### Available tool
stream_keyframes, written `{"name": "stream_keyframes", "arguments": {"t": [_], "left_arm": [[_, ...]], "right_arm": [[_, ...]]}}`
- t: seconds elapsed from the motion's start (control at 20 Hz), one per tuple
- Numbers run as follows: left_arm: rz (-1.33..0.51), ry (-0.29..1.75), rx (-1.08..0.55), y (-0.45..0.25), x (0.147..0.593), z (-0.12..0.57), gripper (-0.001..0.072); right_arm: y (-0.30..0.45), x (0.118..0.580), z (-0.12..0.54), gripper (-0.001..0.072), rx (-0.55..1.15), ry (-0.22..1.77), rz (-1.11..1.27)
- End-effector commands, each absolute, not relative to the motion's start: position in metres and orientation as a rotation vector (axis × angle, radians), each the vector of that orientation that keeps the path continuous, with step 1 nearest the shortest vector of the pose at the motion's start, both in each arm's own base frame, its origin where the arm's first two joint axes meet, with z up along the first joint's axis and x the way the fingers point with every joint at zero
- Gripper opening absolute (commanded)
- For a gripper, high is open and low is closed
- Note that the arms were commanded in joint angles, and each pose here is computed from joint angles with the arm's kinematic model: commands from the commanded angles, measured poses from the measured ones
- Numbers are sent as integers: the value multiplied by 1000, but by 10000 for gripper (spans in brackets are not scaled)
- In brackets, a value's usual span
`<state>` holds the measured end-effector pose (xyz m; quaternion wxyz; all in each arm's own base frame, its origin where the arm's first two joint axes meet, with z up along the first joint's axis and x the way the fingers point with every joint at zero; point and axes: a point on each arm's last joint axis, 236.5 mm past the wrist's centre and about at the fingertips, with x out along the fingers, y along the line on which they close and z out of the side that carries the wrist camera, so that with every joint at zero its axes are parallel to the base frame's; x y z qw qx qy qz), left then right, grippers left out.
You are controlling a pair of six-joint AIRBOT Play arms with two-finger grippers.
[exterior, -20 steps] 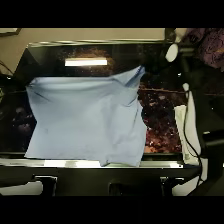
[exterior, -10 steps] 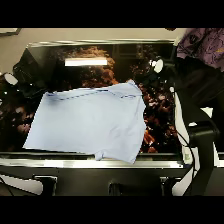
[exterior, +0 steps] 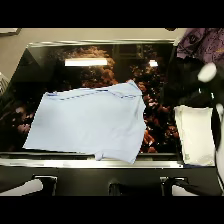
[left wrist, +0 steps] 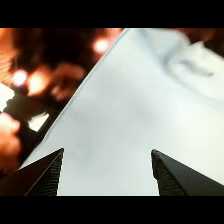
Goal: Fold the clothes and pants, and hang the long-sleeved shirts on hangers.
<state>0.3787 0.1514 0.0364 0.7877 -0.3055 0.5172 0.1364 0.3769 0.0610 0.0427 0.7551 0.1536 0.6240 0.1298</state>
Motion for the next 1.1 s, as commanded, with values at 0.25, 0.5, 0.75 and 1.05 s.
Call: {"name": "stream_keyframes", "arguments": {"t": [0.25, 0.5, 0.75, 1.05], "left_arm": [[337, 1223, -797, 127, 306, -14, 617], [336, 1222, -797, 127, 306, -14, 617], [333, 1238, -805, 124, 303, -14, 617], [375, 1237, -865, 123, 302, -14, 620]], "right_arm": [[146, 188, -50, 478, 872, 1468, 405], [153, 163, -74, 478, 930, 1507, 382], [149, 170, -87, 478, 947, 1477, 340], [160, 174, -99, 478, 1026, 1511, 374]]}}
